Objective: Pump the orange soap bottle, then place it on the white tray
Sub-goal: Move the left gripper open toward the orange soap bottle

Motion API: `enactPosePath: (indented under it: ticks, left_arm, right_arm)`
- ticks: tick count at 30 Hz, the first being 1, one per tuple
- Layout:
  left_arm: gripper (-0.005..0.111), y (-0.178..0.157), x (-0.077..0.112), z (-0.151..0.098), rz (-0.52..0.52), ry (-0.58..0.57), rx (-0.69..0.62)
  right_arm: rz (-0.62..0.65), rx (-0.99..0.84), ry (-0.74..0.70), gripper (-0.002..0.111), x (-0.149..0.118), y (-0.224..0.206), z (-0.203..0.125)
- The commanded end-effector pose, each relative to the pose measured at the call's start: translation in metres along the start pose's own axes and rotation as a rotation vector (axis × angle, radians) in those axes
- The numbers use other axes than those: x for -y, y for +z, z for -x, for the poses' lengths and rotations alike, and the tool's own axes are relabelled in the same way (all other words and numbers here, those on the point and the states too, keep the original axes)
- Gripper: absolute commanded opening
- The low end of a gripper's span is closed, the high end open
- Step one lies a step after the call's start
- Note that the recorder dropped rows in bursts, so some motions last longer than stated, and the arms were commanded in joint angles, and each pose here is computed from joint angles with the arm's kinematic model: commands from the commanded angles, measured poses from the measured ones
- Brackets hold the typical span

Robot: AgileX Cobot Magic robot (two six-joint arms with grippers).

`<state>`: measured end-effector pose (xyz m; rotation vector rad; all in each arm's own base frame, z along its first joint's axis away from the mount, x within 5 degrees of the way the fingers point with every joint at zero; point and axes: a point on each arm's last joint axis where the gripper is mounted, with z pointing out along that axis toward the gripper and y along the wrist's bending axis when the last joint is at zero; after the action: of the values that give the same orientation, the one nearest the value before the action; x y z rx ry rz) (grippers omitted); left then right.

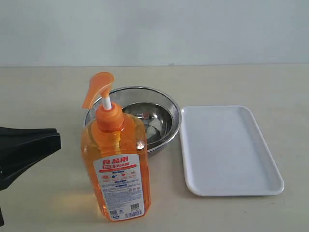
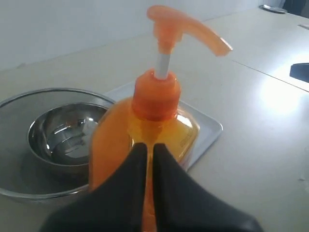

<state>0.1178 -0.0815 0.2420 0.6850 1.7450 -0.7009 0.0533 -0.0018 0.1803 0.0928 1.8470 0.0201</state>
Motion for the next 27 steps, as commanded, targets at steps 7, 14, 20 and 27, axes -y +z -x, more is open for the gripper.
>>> enactPosePath:
  ticks: [7, 14, 20, 27]
  left_arm:
    - [0.005, -0.001, 0.002, 0.016, -0.026, -0.1, -0.107]
    - [0.005, -0.012, -0.027, 0.022, 0.354, -0.312, -0.279]
    - [0.005, -0.026, -0.04, 0.025, 0.585, -0.248, -0.082]
    - [0.005, -0.026, -0.023, -0.031, 0.47, 0.0, 0.191]
  right_arm:
    - [0.004, 0.012, -0.005, 0.001, 0.0, 0.0, 0.001]
    - [0.004, 0.012, -0.005, 0.001, 0.0, 0.0, 0.001]
    - [0.004, 0.012, -0.003, 0.001, 0.0, 0.0, 0.001]
    - [0.004, 0.012, -0.003, 0.001, 0.0, 0.0, 0.001]
